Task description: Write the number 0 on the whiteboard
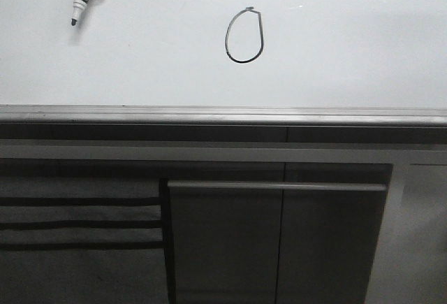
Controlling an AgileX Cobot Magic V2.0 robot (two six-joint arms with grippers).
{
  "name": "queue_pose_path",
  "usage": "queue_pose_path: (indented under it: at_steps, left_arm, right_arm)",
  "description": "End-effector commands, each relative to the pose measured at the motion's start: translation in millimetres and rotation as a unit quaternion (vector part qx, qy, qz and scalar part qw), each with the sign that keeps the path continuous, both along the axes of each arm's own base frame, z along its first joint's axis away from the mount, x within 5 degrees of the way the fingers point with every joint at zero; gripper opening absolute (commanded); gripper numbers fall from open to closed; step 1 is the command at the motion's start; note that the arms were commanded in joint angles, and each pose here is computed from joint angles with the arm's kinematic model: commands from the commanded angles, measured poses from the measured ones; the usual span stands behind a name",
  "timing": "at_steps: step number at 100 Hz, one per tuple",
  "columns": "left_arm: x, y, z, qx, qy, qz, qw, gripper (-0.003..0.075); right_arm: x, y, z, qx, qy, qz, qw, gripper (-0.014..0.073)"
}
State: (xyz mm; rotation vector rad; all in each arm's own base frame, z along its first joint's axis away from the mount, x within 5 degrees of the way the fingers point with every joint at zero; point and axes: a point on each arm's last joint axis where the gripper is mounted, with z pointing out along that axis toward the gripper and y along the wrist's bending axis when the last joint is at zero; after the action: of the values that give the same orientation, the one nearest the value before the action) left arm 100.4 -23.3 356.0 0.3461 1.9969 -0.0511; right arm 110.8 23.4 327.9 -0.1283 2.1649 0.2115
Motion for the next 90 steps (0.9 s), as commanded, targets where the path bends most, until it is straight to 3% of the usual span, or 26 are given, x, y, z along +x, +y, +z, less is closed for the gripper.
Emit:
queue_pose_path:
  at_steps: [1,14,31,37,55,90]
  left_arm:
    - [-9.6,2.3,2.3,-0.026,-0.069,-0.001,0.997,0.0336]
    - [-20.7,5.1,-12.7,-0.033,-0.096,-0.004,0.995,0.0285]
    - [-19.9,4.1,-19.7,-0.040,-0.120,-0.009,0.992,0.0049]
    - [-18.6,3.4,-19.6,-0.043,-0.130,-0.010,0.991,-0.0020]
    - [-18.6,-0.8,-20.6,-0.094,-0.119,-0.016,0.988,-0.0020]
    - [-18.5,-0.8,-21.6,-0.094,-0.116,-0.016,0.989,-0.0020]
  right_arm:
    - [-4.1,-2.9,9.2,0.021,-0.094,-0.018,0.995,0.0258]
    - [-17.8,-5.7,5.4,0.024,-0.156,-0.020,0.987,0.0169]
    - [-25.9,-7.3,-0.2,0.026,-0.182,-0.022,0.983,-0.0040]
    - [-25.6,-7.3,-2.6,0.025,-0.178,-0.022,0.984,-0.0073]
    - [-24.0,-6.9,-14.4,0.025,-0.159,-0.023,0.987,-0.0073]
    - [-24.0,-6.9,-16.8,0.024,-0.153,-0.022,0.988,-0.0073]
